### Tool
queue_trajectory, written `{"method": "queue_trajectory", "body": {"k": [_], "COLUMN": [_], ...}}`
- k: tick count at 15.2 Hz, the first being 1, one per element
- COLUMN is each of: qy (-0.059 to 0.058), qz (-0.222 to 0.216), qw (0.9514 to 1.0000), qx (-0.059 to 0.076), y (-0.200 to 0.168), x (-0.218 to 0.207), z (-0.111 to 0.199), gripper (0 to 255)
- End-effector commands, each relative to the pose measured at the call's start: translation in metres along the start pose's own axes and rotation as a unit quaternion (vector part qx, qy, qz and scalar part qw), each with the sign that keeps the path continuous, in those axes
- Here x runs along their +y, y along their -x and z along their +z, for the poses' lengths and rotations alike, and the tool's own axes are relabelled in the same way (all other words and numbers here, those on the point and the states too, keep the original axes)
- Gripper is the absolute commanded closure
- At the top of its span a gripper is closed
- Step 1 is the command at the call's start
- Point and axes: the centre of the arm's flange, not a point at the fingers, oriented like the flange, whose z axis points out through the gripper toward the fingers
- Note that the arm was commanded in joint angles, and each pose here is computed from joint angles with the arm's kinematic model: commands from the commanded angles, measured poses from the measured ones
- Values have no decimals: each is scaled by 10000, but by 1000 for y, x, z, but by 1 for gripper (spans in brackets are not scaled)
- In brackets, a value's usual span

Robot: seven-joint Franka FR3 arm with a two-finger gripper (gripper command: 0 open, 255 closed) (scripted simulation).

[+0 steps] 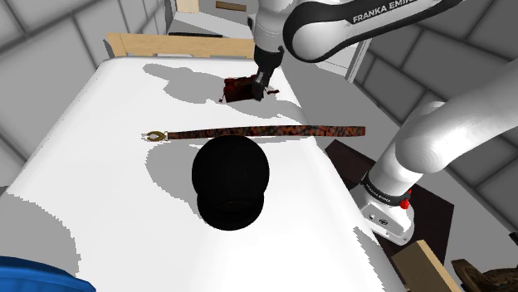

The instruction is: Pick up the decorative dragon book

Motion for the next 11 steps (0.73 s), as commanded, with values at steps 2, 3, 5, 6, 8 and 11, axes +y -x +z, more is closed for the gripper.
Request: {"method": "queue_trajectory", "body": {"k": [2, 3, 5, 6, 8, 11], "qy": [1, 1, 1, 1, 1, 0], "qz": [0, 0, 0, 0, 0, 0], "qw": [10000, 10000, 10000, 10000, 10000, 10000], "qx": [1, 1, 1, 1, 1, 1], "y": [-2, -2, -4, -4, -6, -6], "x": [5, 6, 9, 10, 13, 15], "z": [-15, -20, -30, -35, -45, -51], "gripper": [255, 255, 255, 255, 255, 255]}}
